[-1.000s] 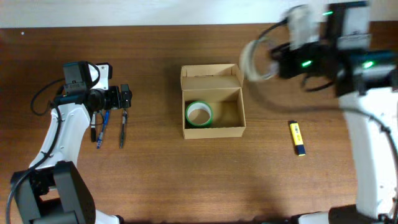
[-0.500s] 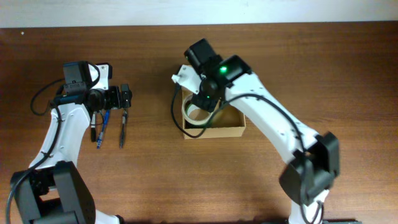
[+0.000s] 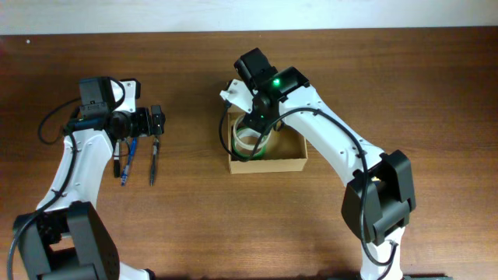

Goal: Pack container
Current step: 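Carry the white tape roll into the box and release it, then move the right gripper to the yellow highlighter and grasp it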

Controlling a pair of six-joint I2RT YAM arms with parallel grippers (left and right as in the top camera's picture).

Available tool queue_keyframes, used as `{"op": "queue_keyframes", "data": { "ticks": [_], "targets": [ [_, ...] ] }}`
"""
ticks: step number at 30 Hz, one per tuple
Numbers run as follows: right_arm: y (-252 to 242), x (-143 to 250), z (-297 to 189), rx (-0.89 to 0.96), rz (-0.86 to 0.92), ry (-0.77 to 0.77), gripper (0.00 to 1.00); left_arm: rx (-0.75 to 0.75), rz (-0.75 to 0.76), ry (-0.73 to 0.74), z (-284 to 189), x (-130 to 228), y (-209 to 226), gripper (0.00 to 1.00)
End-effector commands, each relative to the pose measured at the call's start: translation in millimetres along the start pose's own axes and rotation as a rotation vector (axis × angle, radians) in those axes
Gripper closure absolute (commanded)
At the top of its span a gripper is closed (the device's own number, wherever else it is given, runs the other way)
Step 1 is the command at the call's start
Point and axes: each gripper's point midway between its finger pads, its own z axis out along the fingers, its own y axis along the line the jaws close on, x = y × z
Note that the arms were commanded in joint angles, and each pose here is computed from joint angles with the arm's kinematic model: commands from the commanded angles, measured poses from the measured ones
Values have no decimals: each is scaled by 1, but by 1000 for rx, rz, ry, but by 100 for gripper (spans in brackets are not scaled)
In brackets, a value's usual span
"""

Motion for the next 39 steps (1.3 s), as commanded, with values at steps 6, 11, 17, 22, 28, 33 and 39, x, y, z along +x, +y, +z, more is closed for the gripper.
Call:
{"op": "queue_keyframes", "data": {
  "ticks": [6,11,17,22,28,33,39],
  "targets": [
    [4,5,38,-37,14,40,96,10,18,-11,-1,-5,-1,1],
    [-3,1,40,-17,24,24,96,10,18,-12,-1,-6,-1,1],
    [-3,1,40,-16,40,23,85,10,17,-12,-1,-6,-1,1],
    [-2,3,26,-23,40,41,76,10,18,-12,-1,-6,-1,1],
    [-28,-19,-66,86,74,-69,65,10,18,-12,-1,-6,-1,1],
    [-70,-6,-192,306,259,-262,54,10,18,-12,-1,-6,-1,1],
    [-129,94,-286,516,600,-394,45,10,17,-12,-1,-6,-1,1]
  ]
}}
